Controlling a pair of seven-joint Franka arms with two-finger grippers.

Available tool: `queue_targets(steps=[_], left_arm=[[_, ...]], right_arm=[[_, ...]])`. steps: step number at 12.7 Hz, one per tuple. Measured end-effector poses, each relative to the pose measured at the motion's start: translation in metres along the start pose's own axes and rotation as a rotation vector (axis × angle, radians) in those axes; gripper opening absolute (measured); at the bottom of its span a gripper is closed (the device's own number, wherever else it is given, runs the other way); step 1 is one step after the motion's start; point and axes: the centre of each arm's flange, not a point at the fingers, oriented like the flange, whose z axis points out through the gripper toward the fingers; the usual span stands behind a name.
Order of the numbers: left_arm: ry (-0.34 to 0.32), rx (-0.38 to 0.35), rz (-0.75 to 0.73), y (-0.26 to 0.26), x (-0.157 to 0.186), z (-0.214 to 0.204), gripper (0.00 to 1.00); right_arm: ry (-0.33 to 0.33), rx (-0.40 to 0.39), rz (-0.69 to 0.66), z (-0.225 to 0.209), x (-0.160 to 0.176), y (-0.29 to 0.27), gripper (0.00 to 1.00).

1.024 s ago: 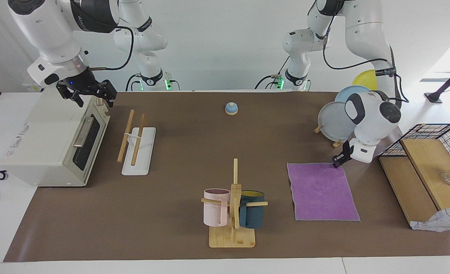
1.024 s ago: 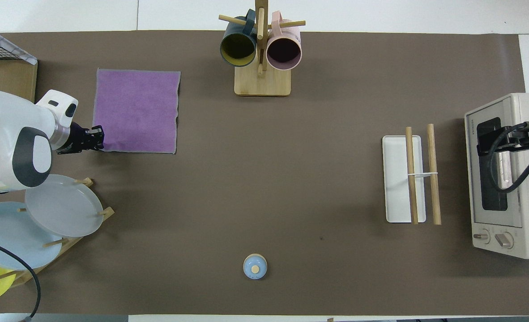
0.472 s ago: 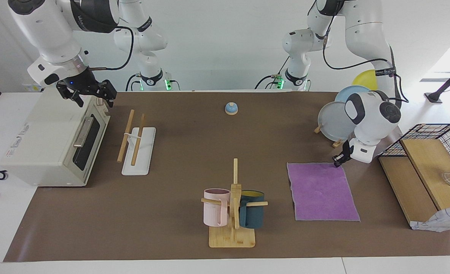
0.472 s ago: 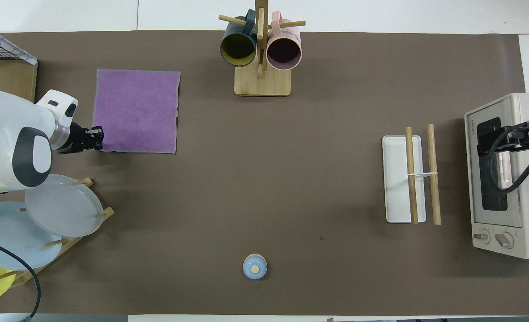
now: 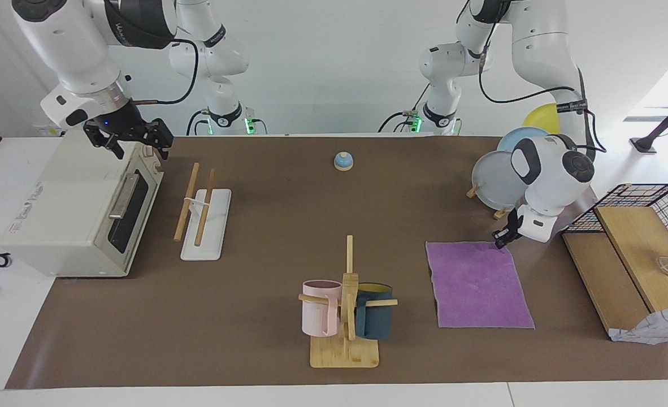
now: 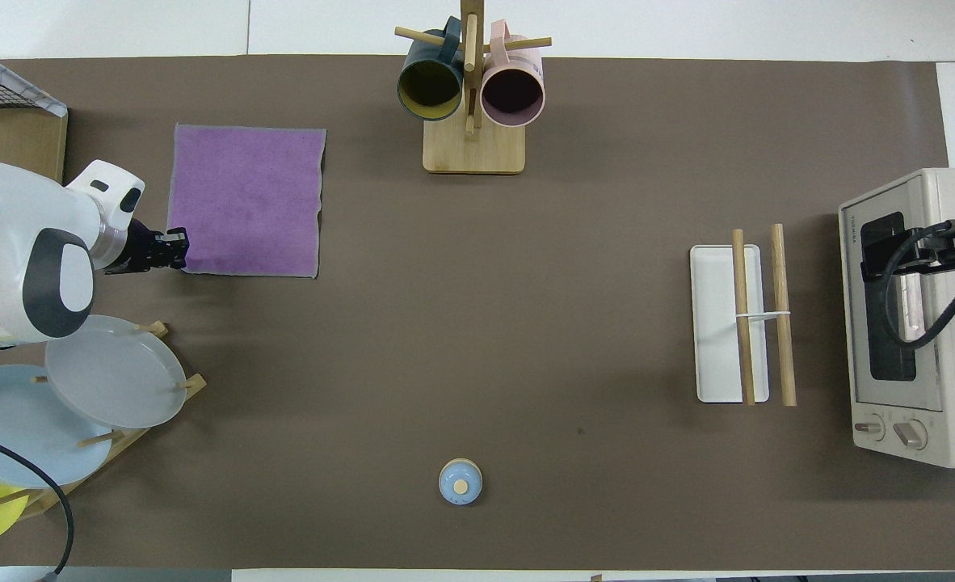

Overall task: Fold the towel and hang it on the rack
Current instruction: 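Grasp the near edge of the purple towel with the left gripper, then lift and fold the towel edge away from the robot with the left gripper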

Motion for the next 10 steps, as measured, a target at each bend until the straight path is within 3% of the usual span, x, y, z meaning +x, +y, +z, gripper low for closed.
queue_targets(steps=[5,10], left_arm=[[0.065,-0.004,0.178,0.013,0.0,-0.038,0.02],[0.109,0.01,0.439,0.126,-0.04,-0.062,0.02]], right_arm=[[0.0,0.0,0.0,0.0,0.0,0.0,1.0],[0.0,0.0,0.0,0.0,0.0,0.0,1.0]])
